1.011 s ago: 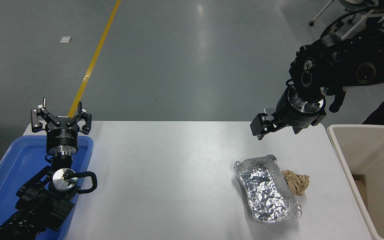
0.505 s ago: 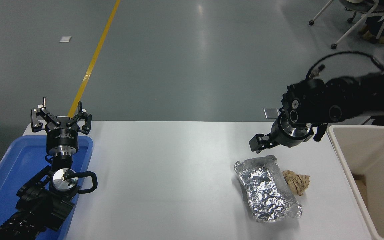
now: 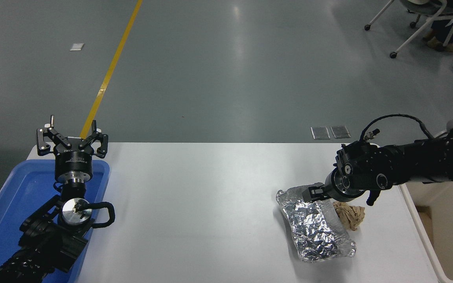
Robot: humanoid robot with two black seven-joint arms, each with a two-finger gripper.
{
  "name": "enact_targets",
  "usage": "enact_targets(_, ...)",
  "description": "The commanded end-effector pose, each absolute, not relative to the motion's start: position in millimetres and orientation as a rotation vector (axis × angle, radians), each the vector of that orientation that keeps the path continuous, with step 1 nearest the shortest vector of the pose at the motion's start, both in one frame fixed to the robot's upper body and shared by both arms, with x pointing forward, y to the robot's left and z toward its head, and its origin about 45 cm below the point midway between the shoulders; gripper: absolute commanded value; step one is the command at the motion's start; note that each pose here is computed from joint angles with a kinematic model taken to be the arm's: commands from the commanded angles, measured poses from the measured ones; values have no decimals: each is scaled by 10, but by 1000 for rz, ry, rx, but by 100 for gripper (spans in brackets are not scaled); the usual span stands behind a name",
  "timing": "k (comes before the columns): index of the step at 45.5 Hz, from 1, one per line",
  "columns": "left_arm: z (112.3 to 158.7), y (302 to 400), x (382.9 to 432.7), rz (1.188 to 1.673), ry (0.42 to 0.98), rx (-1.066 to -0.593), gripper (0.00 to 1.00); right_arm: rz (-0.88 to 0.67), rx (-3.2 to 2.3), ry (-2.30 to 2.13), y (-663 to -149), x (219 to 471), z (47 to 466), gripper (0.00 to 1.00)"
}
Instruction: Pick up foil plate and place in dustbin
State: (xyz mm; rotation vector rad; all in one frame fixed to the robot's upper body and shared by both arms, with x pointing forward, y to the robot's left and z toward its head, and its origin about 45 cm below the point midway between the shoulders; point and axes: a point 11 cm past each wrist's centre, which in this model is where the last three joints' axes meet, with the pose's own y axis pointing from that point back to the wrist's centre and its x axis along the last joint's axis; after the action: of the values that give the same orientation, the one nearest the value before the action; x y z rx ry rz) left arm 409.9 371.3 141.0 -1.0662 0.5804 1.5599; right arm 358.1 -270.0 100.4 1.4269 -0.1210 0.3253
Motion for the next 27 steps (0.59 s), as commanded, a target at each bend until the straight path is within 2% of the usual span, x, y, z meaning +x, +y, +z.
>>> enact_targets(1, 1410, 3713, 4099, 1560, 580, -1066, 99, 296, 1443, -143, -2758, 3431, 718, 74)
enact_targets(4, 1410, 3713, 4099, 1560, 580, -1066, 99, 288, 1457, -150, -2729, 3421, 703, 73)
enact_targets(7, 1410, 3713, 4099, 1560, 580, -1066, 99, 282, 1458, -147, -2738, 3397, 675, 66)
enact_targets(14, 1410, 3713, 4099, 1560, 580, -1066, 99, 279, 1458, -156, -2747, 3394, 647, 38)
enact_targets(18, 1410, 3713, 4099, 1560, 580, -1066, 99, 285, 1464, -169, -2726, 3410, 654, 30)
enact_targets(23, 1410, 3713, 4099, 1560, 580, -1066, 99, 285, 1464, -169, -2726, 3410, 654, 2)
enact_targets(27, 1410, 3713, 4099, 1560, 580, -1066, 99, 285, 1463, -171, -2732, 3417, 661, 0)
